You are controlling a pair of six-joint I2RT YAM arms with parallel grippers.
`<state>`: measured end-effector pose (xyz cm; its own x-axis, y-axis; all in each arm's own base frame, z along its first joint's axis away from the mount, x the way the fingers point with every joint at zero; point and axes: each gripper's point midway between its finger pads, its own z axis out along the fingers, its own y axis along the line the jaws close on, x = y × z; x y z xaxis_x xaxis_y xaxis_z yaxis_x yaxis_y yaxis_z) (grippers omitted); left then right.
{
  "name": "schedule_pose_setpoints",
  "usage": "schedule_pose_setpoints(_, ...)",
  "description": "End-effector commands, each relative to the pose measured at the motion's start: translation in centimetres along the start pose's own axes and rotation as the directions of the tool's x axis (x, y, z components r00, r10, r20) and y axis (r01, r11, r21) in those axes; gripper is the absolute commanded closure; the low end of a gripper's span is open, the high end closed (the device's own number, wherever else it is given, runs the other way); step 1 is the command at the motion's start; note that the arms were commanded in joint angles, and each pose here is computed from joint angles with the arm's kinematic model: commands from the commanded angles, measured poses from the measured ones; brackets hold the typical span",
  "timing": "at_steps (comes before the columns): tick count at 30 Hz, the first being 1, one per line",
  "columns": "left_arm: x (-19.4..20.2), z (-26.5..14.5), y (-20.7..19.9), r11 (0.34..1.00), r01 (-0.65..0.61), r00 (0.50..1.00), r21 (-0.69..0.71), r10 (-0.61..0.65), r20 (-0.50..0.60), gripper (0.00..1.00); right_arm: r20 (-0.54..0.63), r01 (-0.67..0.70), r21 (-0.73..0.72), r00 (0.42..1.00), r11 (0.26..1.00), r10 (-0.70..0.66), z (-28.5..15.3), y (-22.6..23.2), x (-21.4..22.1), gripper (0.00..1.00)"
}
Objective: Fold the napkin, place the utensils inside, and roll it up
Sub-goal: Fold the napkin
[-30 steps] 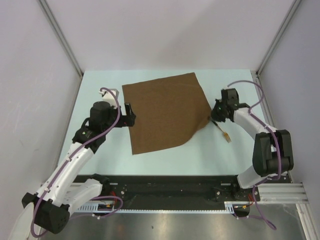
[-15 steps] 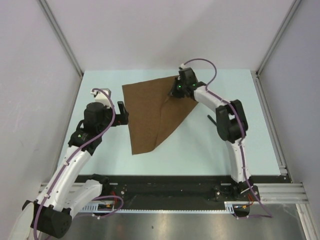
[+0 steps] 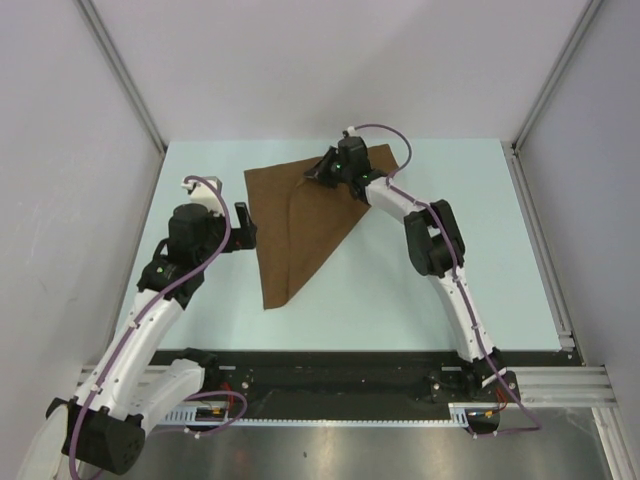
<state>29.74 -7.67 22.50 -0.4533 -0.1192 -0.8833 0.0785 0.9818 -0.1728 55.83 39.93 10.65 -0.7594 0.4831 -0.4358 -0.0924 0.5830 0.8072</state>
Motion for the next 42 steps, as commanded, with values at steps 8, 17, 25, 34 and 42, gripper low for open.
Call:
schedule_pose_setpoints(8, -0.4, 0.4, 0.7, 1.000, -0.006, 1.000, -0.022, 0.007, 0.018, 0.00, 0.070, -0.112, -0.267, 0.988, 0.957, 0.136, 4.4, 6.3, -1.1, 1.00)
schedule_pose_setpoints(17, -0.1, 0.6, 0.8, 1.000, -0.011, 1.000, -0.026, 0.011, 0.006, 0.00, 0.138, -0.023, -0.391, 0.987, 0.920, 0.083, 5.4, 9.5, 0.1, 1.00)
schedule_pose_setpoints(25, 0.0, 0.6, 0.9, 0.999, -0.014, 1.000, -0.029, 0.014, 0.005, 0.01, 0.195, -0.033, -0.418, 0.973, 0.908, 0.125, 6.1, 9.3, -0.1, 1.00)
schedule_pose_setpoints(34, 0.1, 0.6, 0.9, 0.999, -0.014, 1.000, -0.030, 0.014, 0.002, 0.00, 0.270, 0.008, -0.472, 0.953, 0.882, 0.136, 6.1, 11.0, 0.3, 0.97)
schedule_pose_setpoints(42, 0.2, 0.7, 1.0, 0.999, -0.016, 1.000, -0.033, 0.016, -0.002, 0.00, 0.317, 0.046, -0.508, 0.938, 0.860, 0.137, 5.9, 12.3, 0.5, 0.94)
